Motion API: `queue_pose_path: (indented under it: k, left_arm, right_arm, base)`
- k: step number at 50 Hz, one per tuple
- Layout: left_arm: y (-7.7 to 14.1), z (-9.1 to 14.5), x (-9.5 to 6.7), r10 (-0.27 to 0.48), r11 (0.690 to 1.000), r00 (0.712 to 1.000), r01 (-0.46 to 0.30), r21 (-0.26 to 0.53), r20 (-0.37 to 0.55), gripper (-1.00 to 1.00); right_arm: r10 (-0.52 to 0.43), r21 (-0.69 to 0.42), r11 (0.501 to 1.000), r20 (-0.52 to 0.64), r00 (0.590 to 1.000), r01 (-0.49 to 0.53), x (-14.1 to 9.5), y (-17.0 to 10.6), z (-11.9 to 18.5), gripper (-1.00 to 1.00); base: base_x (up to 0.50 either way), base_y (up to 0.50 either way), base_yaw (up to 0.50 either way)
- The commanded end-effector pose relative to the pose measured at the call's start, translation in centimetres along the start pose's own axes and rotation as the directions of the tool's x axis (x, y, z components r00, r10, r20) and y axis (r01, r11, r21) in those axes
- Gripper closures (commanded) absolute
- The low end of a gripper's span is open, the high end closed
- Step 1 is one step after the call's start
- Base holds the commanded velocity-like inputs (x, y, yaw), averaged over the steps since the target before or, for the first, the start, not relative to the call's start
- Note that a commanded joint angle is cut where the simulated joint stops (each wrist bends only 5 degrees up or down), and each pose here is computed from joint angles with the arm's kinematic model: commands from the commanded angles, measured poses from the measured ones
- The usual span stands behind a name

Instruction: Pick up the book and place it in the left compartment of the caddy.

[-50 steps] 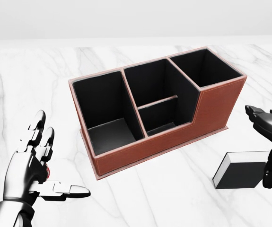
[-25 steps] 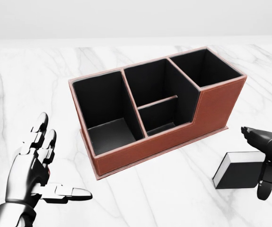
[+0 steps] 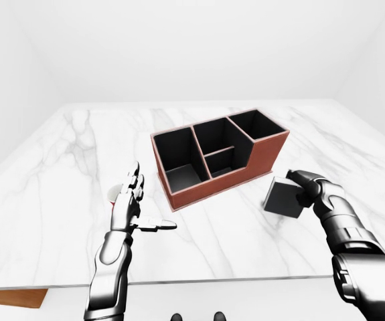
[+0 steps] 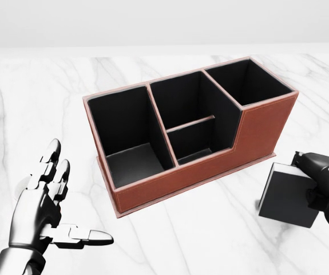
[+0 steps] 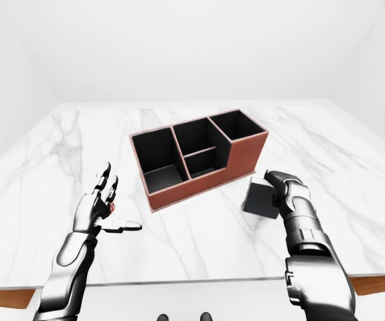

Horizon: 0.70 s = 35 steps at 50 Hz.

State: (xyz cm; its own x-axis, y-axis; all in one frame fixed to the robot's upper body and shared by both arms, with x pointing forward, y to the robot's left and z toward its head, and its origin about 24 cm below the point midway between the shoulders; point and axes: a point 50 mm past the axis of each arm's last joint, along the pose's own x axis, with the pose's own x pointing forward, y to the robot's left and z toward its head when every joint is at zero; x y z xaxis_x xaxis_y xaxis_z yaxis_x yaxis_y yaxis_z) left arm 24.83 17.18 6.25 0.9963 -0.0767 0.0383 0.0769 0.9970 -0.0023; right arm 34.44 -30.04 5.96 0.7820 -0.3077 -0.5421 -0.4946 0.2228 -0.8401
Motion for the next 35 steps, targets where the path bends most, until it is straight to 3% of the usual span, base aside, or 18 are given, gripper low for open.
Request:
queue_pose_path:
  k: [1,10,17,24,27,35]
  left_arm:
    - [0.0,-0.1,-0.1,0.001,1.000,1.000,-0.001,0.003,-0.004,-1.00]
    - [0.1,0.3,-0.1,0.005,1.000,1.000,-0.005,0.001,0.011,-1.00]
    - [0.2,0.7,-0.3,0.005,1.000,1.000,-0.005,-0.002,0.029,-1.00]
    - [0.4,1.1,-0.5,0.006,1.000,0.999,-0.006,-0.005,0.047,-1.00]
    - [0.4,1.2,-0.4,0.007,1.000,0.999,-0.007,-0.006,0.051,-1.00]
    - [0.9,1.7,-0.2,0.020,1.000,0.997,-0.019,-0.011,0.072,-1.00]
  right_arm:
    - [-0.063,0.003,0.998,-0.006,0.998,0.063,-0.1,-1.1,-0.1,1.00]
    - [-0.109,0.004,0.994,0.059,0.992,0.109,-1.4,-3.7,1.1,1.00]
    - [-0.178,0.007,0.984,0.189,0.966,0.180,-4.5,-6.7,3.7,1.00]
    - [-0.356,0.079,0.933,0.347,0.867,0.352,-8.8,-10.1,7.1,1.00]
    - [-0.370,0.098,0.927,0.386,0.845,0.362,-9.7,-10.7,8.0,1.00]
    - [-0.449,0.159,0.887,0.513,0.732,0.433,-12.5,-13.2,12.1,1.00]
  base:
    - [0.00,0.00,0.00]
    - [0.00,0.00,0.00]
    - [0.00,0.00,0.00]
    - [0.00,0.00,0.00]
    - [0.00,0.00,0.00]
    - [0.00,0.00,0.00]
